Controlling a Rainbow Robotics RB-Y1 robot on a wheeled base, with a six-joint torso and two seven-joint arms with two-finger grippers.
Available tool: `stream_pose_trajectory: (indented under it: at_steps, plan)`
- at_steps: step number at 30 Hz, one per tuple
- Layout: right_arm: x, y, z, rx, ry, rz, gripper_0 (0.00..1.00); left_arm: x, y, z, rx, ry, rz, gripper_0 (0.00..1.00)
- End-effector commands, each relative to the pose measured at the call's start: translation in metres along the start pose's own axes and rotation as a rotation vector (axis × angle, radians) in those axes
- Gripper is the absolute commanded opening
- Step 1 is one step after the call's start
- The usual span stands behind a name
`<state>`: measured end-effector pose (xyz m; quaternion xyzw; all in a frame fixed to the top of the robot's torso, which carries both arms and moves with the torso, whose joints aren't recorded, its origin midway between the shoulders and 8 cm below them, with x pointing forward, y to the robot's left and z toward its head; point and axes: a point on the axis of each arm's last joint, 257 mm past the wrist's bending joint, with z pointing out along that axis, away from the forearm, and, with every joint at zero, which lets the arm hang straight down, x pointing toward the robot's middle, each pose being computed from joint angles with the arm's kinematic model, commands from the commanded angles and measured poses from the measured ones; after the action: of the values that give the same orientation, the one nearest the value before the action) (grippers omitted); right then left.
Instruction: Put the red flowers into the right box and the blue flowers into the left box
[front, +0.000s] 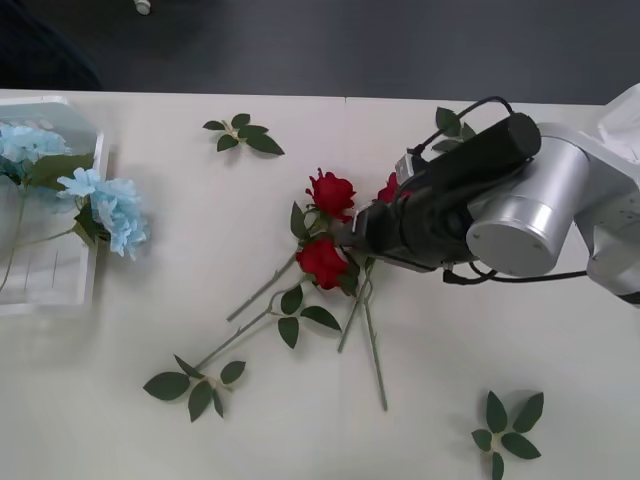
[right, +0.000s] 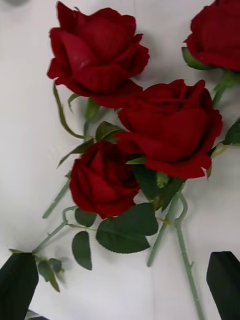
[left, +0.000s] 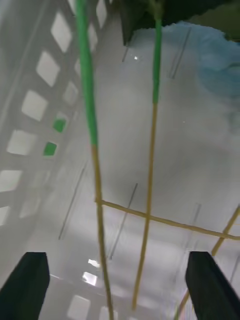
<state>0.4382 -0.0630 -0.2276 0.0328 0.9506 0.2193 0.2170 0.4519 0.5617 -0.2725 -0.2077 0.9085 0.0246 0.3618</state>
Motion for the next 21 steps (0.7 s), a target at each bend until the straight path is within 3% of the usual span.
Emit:
stream_pose_trajectory:
  at_steps: [1, 16, 19, 21]
  plan:
    - [-0.017, 0.006, 0.004, 0.009, -0.045, 0.023, 1.0, -0.026, -0.027, -0.013, 0.042, -0.043, 0.057, 1.0]
    - [-0.05, -0.04, 0.008, 0.147, -0.156, 0.125, 1.0, -0.043, -0.048, -0.088, 0.081, -0.103, 0.149, 1.0]
    - [-0.053, -0.044, 0.007, 0.156, -0.17, 0.163, 1.0, -0.043, -0.063, -0.099, 0.096, -0.126, 0.208, 1.0]
    - [-0.056, -0.048, 0.007, 0.167, -0.186, 0.195, 1.0, -0.036, -0.081, -0.103, 0.106, -0.132, 0.323, 1.0]
